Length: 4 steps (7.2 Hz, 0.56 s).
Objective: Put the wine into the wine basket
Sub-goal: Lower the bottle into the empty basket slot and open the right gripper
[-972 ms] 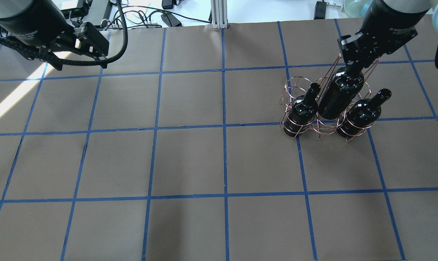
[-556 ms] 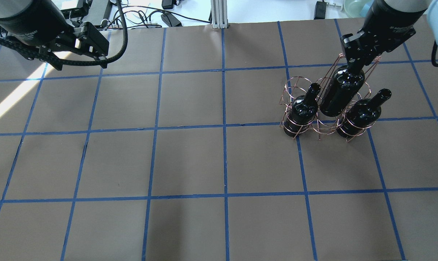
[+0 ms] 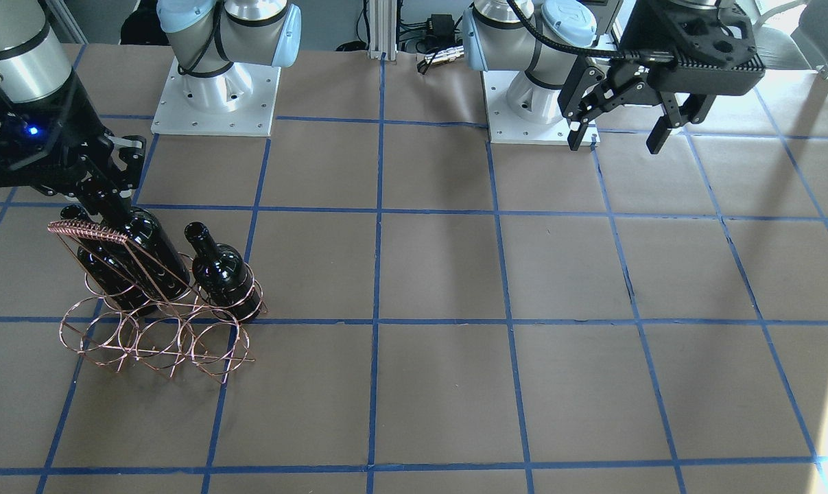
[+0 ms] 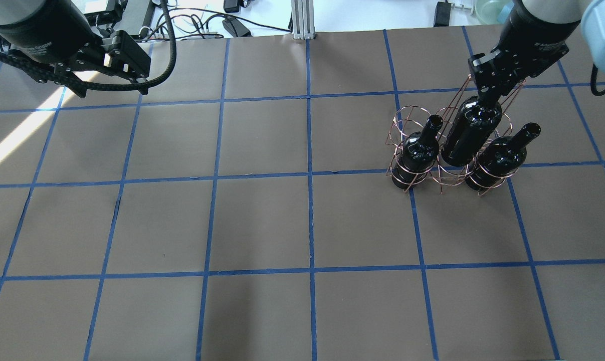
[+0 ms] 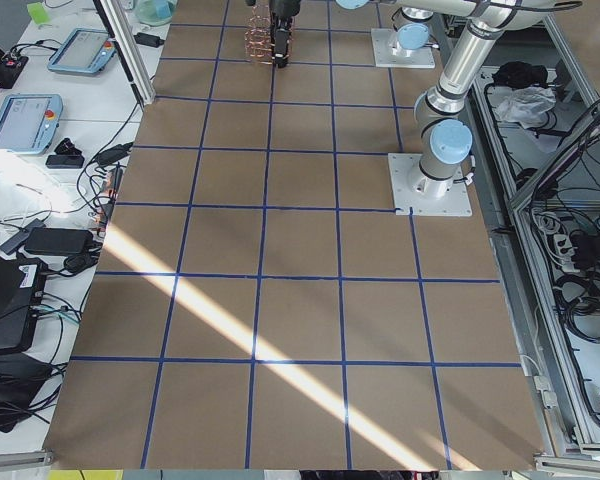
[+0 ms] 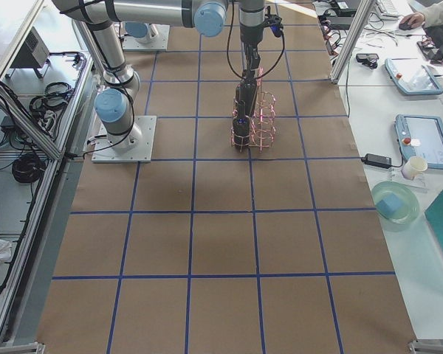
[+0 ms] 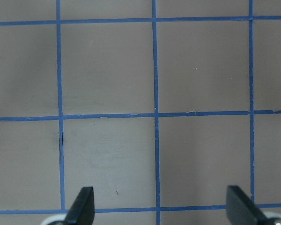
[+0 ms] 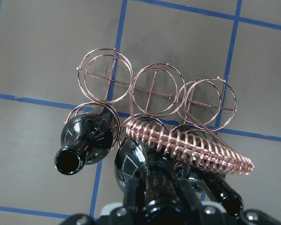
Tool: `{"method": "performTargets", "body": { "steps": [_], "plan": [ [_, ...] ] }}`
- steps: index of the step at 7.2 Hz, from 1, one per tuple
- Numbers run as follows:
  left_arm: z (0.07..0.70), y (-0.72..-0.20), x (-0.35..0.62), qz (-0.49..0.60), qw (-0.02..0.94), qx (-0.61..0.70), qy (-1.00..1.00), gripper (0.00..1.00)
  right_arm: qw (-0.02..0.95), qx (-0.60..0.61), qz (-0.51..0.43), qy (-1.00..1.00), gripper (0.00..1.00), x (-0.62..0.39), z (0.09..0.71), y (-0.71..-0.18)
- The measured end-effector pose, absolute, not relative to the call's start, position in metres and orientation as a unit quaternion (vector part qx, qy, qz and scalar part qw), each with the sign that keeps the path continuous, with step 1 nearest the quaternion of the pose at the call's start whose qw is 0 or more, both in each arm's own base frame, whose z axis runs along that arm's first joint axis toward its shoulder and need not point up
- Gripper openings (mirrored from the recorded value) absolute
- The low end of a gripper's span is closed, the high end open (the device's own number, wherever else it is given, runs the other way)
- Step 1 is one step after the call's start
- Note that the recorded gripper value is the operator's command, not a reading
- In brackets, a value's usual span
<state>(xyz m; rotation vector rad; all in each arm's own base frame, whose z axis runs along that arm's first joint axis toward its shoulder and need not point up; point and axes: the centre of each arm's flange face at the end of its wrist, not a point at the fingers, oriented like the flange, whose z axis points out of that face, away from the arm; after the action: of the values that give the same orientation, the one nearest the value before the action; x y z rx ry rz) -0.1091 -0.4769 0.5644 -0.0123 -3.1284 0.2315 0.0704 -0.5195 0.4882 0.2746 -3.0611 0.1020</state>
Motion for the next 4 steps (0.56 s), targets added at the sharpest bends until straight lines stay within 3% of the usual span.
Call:
{"method": "performTargets", "body": {
  "steps": [4],
  "plan": [
    [0.565, -0.477, -0.109, 0.074, 0.002, -0.004, -0.997, 1.00, 0.028, 0.092, 0.013, -0.995, 0.01, 0.069, 0.450, -0.531]
  ]
}}
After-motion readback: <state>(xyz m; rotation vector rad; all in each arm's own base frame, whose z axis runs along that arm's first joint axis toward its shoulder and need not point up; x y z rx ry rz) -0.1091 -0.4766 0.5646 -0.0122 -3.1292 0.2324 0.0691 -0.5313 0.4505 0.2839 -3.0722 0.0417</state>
